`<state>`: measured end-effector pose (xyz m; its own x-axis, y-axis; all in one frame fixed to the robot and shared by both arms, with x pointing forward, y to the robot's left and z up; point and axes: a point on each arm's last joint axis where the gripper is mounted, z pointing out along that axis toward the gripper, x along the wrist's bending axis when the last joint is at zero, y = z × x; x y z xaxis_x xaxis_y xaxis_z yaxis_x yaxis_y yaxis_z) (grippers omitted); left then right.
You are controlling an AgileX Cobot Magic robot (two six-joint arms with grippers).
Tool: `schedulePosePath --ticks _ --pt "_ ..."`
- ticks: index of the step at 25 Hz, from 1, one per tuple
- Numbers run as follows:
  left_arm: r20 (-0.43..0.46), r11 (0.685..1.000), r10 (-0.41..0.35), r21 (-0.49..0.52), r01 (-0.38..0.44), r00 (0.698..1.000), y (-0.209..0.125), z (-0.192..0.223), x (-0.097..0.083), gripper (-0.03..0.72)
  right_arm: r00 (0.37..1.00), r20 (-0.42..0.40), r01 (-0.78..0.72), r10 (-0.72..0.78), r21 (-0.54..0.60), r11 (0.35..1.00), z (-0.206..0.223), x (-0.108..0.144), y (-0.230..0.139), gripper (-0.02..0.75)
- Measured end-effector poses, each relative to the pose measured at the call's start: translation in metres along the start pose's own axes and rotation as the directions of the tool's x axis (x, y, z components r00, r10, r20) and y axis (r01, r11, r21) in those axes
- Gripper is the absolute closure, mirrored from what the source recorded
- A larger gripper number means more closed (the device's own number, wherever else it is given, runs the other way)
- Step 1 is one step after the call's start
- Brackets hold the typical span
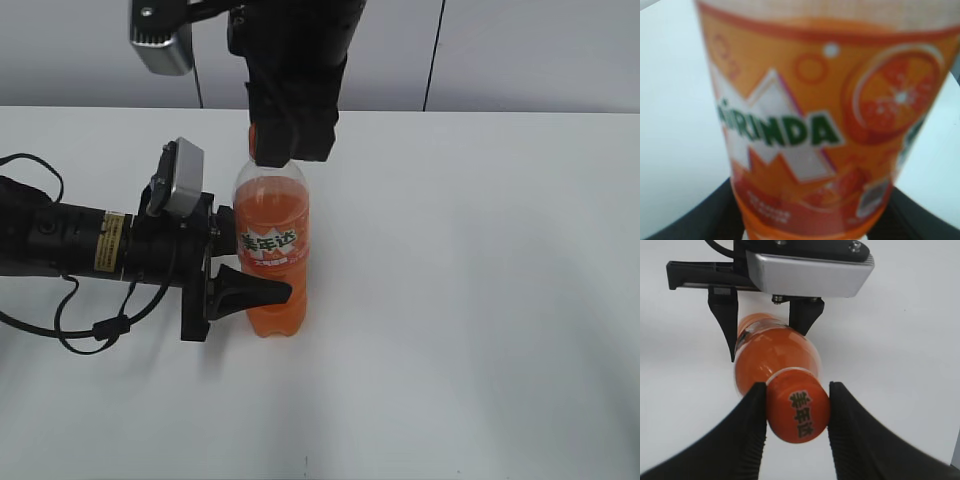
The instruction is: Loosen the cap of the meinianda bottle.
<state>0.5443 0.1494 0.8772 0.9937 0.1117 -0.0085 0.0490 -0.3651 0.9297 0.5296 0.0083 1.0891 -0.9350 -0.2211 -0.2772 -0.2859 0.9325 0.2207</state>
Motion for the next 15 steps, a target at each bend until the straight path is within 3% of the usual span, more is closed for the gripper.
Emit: schedulePosePath --ticks 3,9,15 --pt "0.000 1.000 -0.001 0.000 0.001 1.000 0.000 0.000 0.000 0.279 1.000 0.002 -0.002 0.002 -0.006 1.000 0.000 0.000 0.001 0.425" --pt "0.012 1.000 0.002 0.001 -0.002 1.000 0.000 0.000 -0.001 0.279 1.000 0.006 -0.002 0.003 -0.013 1.000 -0.002 0.000 0.001 0.239" --pt "0.016 1.000 0.003 0.001 -0.003 1.000 0.000 0.000 -0.001 0.279 0.996 0.026 -0.087 0.088 -0.041 0.995 -0.017 0.002 0.001 0.209"
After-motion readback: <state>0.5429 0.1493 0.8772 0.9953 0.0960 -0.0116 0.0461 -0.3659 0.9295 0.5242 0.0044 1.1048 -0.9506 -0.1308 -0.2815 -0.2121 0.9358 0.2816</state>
